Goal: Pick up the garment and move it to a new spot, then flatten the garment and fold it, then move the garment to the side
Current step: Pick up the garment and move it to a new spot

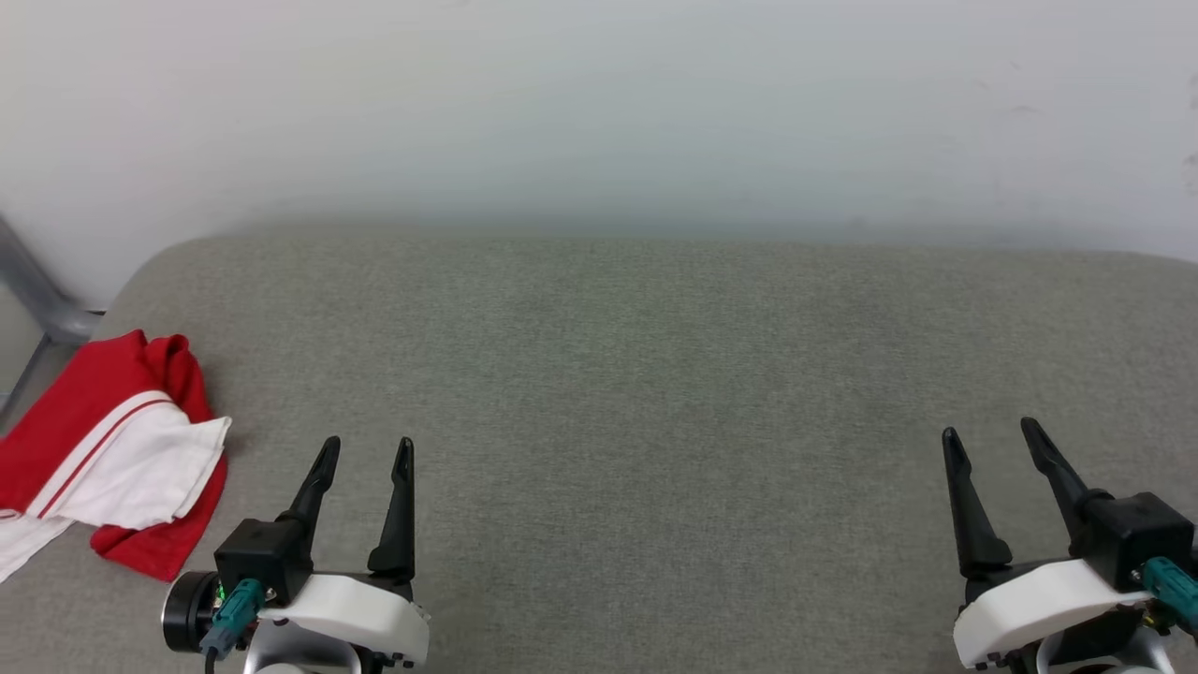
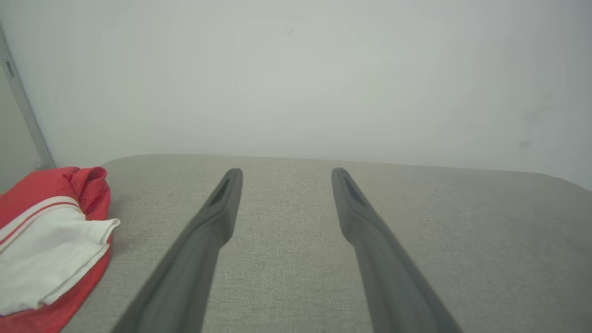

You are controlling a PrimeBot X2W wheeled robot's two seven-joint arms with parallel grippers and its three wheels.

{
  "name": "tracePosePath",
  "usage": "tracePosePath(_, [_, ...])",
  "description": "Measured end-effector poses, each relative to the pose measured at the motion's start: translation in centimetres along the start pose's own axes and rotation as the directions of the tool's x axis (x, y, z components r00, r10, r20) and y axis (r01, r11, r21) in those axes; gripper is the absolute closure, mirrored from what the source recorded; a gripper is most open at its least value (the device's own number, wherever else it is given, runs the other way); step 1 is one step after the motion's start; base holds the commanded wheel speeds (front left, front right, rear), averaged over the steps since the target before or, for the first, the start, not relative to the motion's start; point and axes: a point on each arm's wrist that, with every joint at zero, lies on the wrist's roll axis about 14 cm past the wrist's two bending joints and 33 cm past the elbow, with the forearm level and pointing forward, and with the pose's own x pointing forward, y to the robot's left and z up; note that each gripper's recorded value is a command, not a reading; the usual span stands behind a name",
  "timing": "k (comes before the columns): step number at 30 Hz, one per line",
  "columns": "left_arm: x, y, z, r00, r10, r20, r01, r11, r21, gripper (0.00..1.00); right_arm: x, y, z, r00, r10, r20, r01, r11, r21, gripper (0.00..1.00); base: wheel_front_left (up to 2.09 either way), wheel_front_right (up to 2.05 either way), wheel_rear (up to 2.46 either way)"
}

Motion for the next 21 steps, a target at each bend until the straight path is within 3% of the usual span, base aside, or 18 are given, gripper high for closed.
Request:
tracePosePath(7, [-1.7,3.0,0.8,0.996,0.089,0.023,-0.090,0.995,0.043,0.00,1.5,3.3,0.1,0.995,0.099,0.013,-0.099,0.995,-0.008,0.00,0.00,0.00,0.00])
tracePosePath(21, [-7.5,9.7,2.2,0.945,0.323,0.052,-0.325,0.945,0.031,0.00,4.2,11.8,0.0,0.941,0.336,0.028,-0.337,0.941,0.028,0.00,0.00,0.00,0.00])
